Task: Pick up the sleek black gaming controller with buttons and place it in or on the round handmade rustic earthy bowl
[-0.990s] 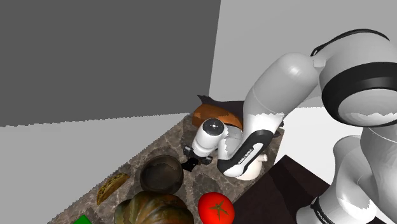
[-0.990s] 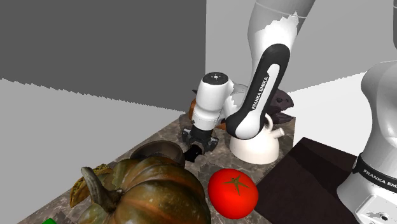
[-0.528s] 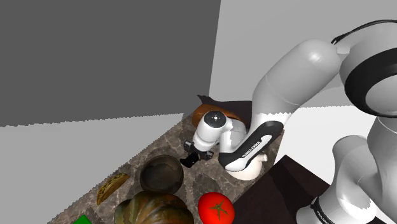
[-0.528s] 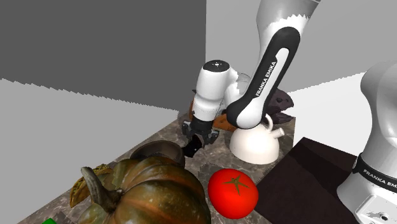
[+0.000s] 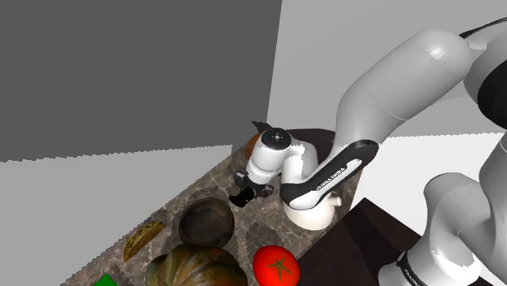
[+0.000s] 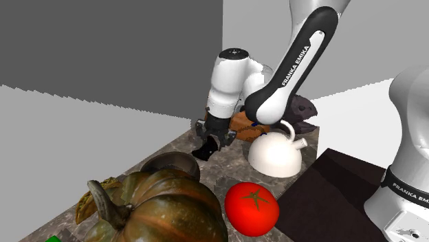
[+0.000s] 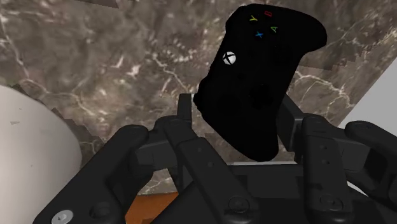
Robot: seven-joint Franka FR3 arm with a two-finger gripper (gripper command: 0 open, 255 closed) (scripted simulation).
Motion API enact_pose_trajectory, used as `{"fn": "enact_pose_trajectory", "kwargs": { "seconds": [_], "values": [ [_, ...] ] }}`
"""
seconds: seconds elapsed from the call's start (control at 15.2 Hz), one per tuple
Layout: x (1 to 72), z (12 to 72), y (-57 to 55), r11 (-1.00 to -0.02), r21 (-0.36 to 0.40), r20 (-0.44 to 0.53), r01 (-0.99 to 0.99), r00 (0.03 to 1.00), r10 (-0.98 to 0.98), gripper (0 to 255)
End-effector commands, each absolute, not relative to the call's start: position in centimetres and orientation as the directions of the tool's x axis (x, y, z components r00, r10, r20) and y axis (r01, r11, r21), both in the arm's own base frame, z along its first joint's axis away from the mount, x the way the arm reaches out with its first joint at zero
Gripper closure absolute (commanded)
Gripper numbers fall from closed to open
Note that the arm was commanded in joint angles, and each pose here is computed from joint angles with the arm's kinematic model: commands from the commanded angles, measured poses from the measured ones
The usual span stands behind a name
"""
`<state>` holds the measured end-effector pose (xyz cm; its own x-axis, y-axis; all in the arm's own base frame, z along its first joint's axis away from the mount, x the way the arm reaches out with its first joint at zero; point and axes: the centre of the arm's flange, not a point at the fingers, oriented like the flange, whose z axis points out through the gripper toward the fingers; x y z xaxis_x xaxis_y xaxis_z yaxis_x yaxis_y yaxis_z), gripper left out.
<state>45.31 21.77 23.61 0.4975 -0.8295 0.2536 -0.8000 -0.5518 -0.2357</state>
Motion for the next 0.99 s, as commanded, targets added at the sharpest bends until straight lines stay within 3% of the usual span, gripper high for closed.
{"fn": "enact_pose_trajectory", "kwargs": {
  "seconds": [0.0, 0.92],
  "values": [
    [45.4, 24.8, 21.7, -0.552, -0.235, 0.254, -0.8, 0.498, -0.829, 255],
    [45.4, 32.2, 21.7, -0.552, -0.235, 0.254, -0.8, 0.498, -0.829, 255]
  ]
}}
